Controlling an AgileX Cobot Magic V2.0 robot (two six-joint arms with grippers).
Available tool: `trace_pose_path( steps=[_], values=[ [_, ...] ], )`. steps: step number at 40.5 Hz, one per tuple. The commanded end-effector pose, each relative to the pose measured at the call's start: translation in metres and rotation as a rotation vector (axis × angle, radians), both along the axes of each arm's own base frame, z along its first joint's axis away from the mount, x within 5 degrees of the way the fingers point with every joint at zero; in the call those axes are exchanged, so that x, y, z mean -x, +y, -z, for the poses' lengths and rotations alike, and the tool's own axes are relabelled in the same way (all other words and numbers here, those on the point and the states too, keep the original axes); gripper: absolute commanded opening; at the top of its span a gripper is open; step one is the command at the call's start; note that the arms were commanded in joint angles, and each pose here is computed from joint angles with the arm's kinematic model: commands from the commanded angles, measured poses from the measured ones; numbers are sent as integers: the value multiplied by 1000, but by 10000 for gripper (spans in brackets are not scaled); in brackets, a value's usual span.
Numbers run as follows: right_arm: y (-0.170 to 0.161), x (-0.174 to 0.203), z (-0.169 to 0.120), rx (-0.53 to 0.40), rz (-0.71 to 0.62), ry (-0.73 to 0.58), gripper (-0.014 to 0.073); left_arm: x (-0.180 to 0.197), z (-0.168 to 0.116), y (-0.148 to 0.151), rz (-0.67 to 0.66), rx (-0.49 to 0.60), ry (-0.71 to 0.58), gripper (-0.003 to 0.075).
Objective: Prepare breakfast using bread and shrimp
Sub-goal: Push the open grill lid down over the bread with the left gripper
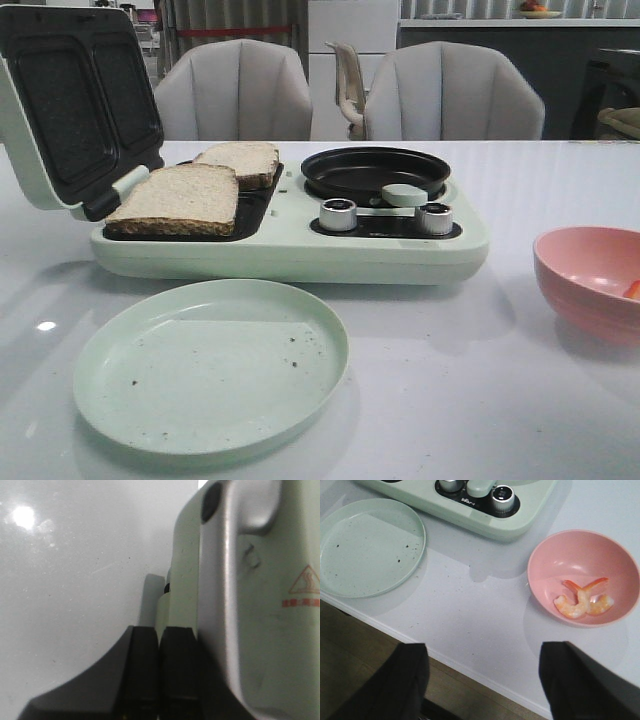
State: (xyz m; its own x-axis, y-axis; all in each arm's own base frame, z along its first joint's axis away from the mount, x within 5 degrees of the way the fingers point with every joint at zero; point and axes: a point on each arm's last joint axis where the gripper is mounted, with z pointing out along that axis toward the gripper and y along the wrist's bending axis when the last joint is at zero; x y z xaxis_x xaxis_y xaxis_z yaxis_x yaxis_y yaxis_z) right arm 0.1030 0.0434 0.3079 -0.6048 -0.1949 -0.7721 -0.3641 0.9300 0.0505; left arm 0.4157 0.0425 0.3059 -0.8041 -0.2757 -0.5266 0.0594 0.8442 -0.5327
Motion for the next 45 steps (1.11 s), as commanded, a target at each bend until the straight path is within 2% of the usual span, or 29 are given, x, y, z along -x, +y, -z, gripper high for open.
trace_pose_path(
  steps=[1, 12, 23, 39, 45],
  values=[
    [0, -4, -14, -26, 5, -97, 568, 5, -38, -16, 20, 50, -118, 102],
    [0, -4, -14, -26, 5, -97, 568, 7, -38, -49, 131, 46, -114, 102],
    [0, -4, -14, -26, 5, -97, 568, 23, -55, -84, 249, 14, -171, 102],
    [0, -4, -14, -26, 5, -97, 568, 90, -81, -124, 422, -49, -284, 102],
    [0, -4, -14, -26, 5, -97, 568, 128, -89, -136, 492, -75, -338, 102]
  ],
)
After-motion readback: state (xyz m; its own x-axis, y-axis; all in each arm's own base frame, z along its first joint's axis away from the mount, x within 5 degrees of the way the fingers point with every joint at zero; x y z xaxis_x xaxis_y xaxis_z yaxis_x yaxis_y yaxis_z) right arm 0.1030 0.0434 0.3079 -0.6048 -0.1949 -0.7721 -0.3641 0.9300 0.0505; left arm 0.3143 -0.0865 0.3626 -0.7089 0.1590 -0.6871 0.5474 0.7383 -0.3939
